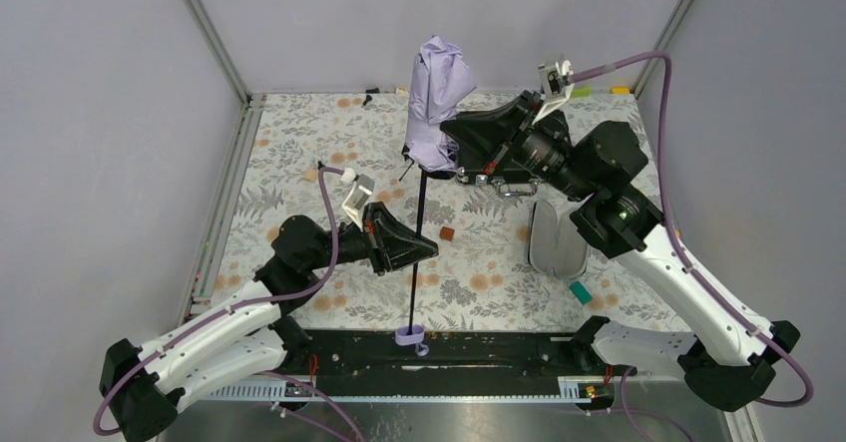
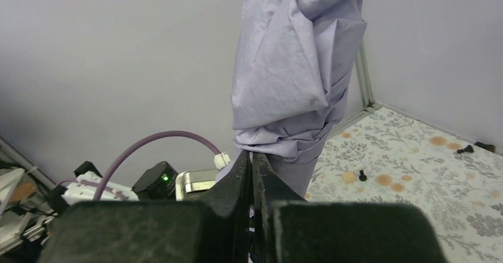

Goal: Open the umbrella

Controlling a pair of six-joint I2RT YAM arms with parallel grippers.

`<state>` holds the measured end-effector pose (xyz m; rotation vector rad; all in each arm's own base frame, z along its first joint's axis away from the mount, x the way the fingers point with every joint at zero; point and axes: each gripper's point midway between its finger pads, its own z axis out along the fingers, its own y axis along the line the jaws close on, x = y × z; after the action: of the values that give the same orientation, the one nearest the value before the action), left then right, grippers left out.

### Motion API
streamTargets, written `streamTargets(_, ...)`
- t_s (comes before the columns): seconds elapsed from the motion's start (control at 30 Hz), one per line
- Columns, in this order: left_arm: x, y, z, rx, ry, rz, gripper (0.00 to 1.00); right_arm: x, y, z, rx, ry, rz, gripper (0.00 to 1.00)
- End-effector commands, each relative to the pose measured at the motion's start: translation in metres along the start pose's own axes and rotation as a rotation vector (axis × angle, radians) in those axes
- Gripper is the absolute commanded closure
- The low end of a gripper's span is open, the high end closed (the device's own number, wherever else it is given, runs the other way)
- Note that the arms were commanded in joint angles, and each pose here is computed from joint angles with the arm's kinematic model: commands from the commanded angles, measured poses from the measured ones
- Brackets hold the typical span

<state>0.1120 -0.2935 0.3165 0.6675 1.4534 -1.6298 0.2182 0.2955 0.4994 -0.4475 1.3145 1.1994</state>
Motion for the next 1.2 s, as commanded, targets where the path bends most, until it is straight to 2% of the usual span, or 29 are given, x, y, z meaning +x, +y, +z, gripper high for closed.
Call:
streamTargets(0.0,-0.028,-0.022,0.001,0.077,-0.09,0.089,1.0,-0.024,0.048,-0.018,-0.19,-0.037,0.038,1.0)
streamTargets(0.77,-0.02,-0.013,0.007,0.069,-0.065,0.05,1.0,-0.05,0.111,-0.056,-0.459,-0.056,0.121,1.0)
streamTargets(1.17,-0.018,0.01,0.009,-0.01,-0.05,0.032,1.0,-0.062,0.126,-0.073,-0.503,-0.074,0.1,1.0)
